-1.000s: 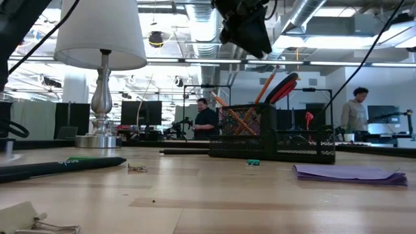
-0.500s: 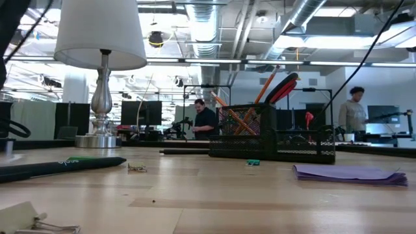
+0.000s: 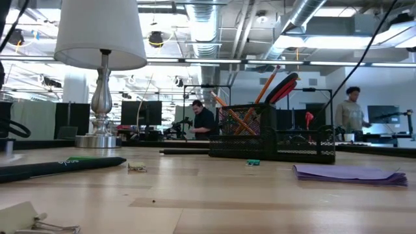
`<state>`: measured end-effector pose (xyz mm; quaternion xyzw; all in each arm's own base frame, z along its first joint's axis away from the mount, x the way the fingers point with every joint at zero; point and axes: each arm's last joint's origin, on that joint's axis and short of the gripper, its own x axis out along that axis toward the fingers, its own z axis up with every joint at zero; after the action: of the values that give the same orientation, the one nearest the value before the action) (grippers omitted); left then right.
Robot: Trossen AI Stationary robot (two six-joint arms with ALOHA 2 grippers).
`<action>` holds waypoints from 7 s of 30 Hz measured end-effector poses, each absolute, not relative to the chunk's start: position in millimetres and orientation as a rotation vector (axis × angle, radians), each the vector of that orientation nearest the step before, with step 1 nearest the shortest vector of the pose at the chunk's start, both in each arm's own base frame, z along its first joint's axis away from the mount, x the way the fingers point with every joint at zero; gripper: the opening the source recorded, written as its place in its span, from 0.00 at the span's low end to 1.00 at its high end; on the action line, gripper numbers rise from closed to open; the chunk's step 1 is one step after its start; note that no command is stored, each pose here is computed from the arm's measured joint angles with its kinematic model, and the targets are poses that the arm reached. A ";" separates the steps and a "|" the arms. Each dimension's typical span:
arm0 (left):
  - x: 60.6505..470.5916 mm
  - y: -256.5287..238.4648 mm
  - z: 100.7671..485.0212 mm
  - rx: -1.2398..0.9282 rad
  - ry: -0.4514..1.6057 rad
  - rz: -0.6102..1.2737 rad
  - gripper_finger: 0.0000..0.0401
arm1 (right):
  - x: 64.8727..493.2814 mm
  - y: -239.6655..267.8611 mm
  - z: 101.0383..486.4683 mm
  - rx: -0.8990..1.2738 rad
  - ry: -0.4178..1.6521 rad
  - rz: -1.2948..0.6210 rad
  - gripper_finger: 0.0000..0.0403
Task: Pick and place office supplies into organizer
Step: Put the orange pencil into the black desk organizer
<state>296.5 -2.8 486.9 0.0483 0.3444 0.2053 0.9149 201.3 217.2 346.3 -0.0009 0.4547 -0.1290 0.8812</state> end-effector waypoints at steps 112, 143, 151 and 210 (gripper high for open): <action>292.9 -31.9 469.5 0.141 0.873 0.351 0.39 | 401.2 244.9 159.3 0.135 1.904 0.142 0.30; 292.8 -32.1 469.4 0.114 0.870 0.356 0.39 | 393.9 249.0 144.9 0.027 1.913 0.167 0.30; 292.8 -32.1 469.4 0.114 0.870 0.356 0.39 | 394.9 250.9 141.9 0.057 1.906 0.209 0.30; 283.9 -23.5 478.4 0.213 0.821 0.517 0.39 | 360.3 166.2 334.3 -0.030 1.315 -0.028 0.00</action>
<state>283.9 -23.5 478.4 0.1020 0.3938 0.2478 0.8793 360.3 166.2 334.3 -0.0141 0.6112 -0.0130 0.7913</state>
